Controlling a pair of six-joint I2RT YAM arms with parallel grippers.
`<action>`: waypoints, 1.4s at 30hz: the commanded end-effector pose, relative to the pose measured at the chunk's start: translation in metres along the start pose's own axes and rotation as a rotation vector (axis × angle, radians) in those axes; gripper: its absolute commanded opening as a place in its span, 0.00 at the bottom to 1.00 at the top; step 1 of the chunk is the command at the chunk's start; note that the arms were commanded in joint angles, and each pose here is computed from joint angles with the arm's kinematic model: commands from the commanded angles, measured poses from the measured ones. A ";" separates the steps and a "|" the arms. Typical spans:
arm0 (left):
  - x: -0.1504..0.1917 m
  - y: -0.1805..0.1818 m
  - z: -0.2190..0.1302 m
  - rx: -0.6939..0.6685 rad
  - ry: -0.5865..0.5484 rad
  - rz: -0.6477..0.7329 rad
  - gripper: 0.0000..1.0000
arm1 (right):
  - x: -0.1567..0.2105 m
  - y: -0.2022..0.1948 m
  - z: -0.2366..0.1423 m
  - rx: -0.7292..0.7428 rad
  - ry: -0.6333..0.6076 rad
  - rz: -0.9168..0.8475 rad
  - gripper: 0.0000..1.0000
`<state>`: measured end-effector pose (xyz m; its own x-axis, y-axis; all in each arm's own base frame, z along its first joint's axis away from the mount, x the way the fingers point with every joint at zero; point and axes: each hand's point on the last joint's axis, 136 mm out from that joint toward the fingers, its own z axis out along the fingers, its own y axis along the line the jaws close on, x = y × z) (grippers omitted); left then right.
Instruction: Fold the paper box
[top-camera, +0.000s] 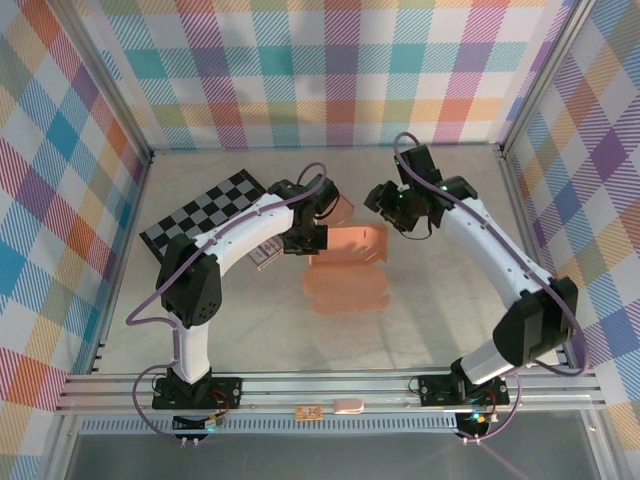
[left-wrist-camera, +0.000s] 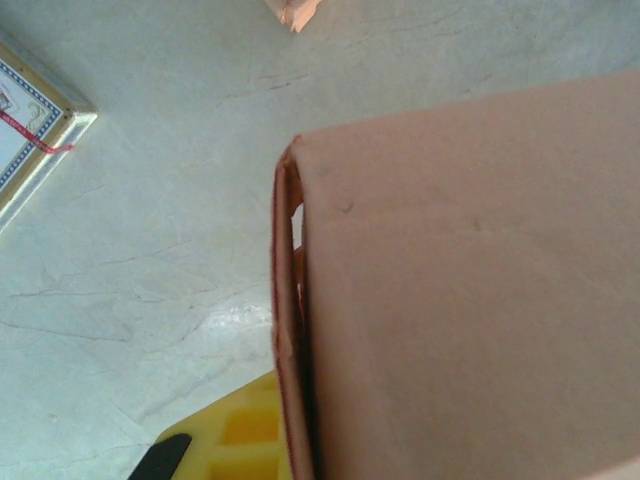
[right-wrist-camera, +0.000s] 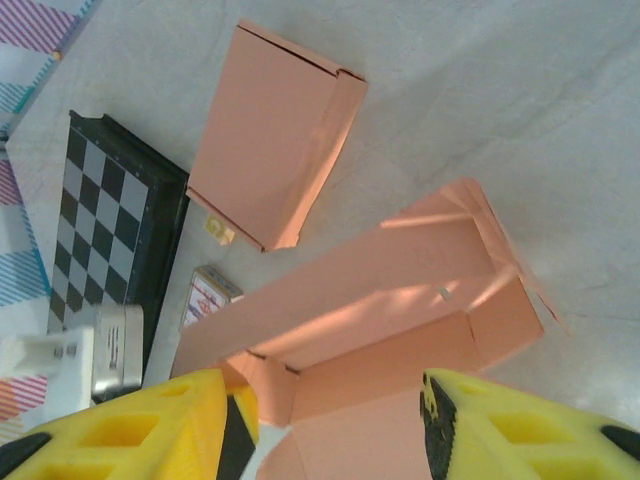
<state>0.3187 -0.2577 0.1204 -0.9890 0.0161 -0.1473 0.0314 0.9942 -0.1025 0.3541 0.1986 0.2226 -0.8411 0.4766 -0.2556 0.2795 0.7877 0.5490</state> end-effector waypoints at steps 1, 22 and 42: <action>-0.002 -0.002 -0.024 0.040 -0.024 -0.001 0.00 | -0.002 0.000 0.017 0.040 0.005 -0.018 0.54; -0.003 -0.008 -0.028 0.079 -0.037 0.029 0.00 | 0.013 -0.005 0.062 0.015 0.101 0.051 0.47; -0.004 -0.005 -0.037 0.080 -0.070 0.028 0.00 | 0.002 -0.012 0.015 -0.054 -0.084 0.150 0.48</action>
<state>0.3174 -0.2601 0.1429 -0.9812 0.0353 -0.1898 0.0649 0.9862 -0.1521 0.3645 0.2091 0.1820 -0.7715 0.6221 -0.1334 0.4316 0.6658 0.6085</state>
